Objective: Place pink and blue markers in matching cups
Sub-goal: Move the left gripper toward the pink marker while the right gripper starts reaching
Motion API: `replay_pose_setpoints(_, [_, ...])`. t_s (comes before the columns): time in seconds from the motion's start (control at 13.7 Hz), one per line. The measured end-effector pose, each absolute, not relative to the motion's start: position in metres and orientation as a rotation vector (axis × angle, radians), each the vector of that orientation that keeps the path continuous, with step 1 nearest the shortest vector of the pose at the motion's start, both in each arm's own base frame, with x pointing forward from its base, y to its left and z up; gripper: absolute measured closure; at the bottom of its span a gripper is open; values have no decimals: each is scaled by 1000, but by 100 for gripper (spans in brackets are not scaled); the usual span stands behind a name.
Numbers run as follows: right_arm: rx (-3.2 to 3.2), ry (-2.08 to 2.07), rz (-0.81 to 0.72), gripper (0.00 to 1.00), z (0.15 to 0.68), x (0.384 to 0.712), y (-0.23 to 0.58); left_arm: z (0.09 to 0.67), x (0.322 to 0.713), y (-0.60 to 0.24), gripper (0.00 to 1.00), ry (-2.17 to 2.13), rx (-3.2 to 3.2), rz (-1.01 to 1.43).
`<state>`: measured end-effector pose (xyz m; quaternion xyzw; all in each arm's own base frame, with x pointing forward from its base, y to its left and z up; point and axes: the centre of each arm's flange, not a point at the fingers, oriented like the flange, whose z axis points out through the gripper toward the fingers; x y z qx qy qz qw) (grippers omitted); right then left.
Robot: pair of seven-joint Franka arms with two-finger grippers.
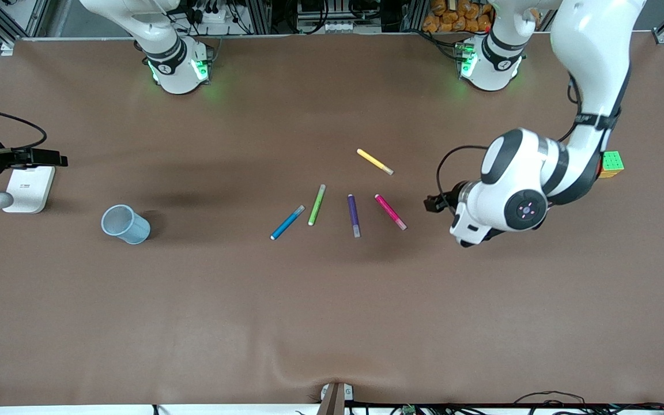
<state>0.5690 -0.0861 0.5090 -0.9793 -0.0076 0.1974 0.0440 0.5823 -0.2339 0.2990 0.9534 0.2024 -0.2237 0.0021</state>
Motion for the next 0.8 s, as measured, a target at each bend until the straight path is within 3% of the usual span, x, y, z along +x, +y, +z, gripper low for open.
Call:
replay_pose_setpoints(0.51, [-2930, 343, 718, 0, 505, 565, -57, 235, 591, -264, 0, 856, 2904, -657])
replay_pose_setpoints(0.8, [-2898, 517, 750, 0, 503, 566, -31, 213, 593, -268, 7, 899, 2879, -637])
